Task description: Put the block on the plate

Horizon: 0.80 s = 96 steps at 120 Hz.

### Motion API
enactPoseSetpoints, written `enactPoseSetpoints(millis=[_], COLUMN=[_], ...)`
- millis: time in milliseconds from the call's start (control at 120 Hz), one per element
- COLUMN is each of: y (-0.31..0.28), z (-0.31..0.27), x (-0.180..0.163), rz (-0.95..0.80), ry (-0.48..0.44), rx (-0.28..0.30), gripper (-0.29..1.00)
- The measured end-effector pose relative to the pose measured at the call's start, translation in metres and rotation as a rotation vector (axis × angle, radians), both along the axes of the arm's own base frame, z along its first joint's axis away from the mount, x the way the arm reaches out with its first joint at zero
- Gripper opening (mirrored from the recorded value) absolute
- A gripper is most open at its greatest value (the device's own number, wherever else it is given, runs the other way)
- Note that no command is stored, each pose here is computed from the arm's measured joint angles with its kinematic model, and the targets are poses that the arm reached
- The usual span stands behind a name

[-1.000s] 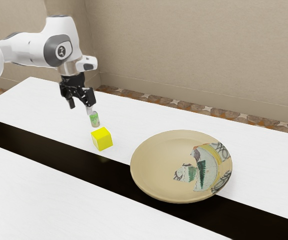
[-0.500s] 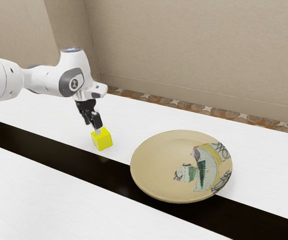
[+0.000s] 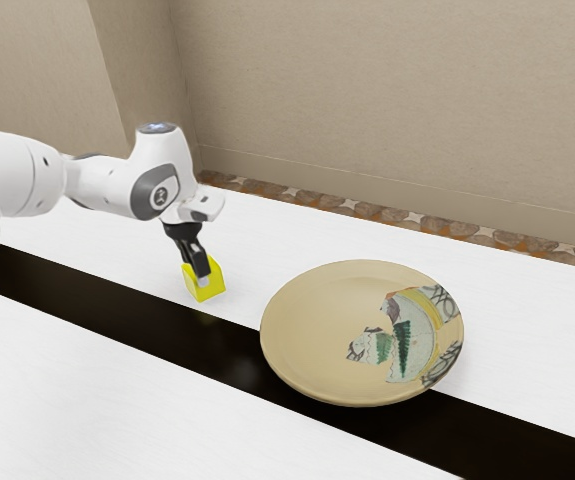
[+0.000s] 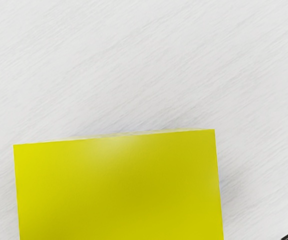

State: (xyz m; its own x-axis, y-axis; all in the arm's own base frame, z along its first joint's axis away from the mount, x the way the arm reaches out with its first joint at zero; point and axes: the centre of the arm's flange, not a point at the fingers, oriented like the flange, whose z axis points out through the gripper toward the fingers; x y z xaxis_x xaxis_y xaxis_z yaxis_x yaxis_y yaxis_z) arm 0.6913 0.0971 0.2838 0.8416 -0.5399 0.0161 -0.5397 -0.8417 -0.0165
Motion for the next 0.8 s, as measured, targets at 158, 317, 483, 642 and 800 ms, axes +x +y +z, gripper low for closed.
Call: enactPoseSetpoints(millis=[158,317,483,642,800], y=[0.003,0.001,-0.005,-0.006,-0.013], z=[-0.013,-0.016,-0.018,-0.02,0.0], x=[0.004,0.017,0.02,0.021,0.023], rz=[0.008,0.019,0.045,0.083,0.106], ry=[-0.015,-0.043,-0.05,-0.058,-0.086], rx=[-0.005,-0.002,-0.006,-0.012,-0.007], gripper=[0.7,0.7,0.54,0.43,0.39])
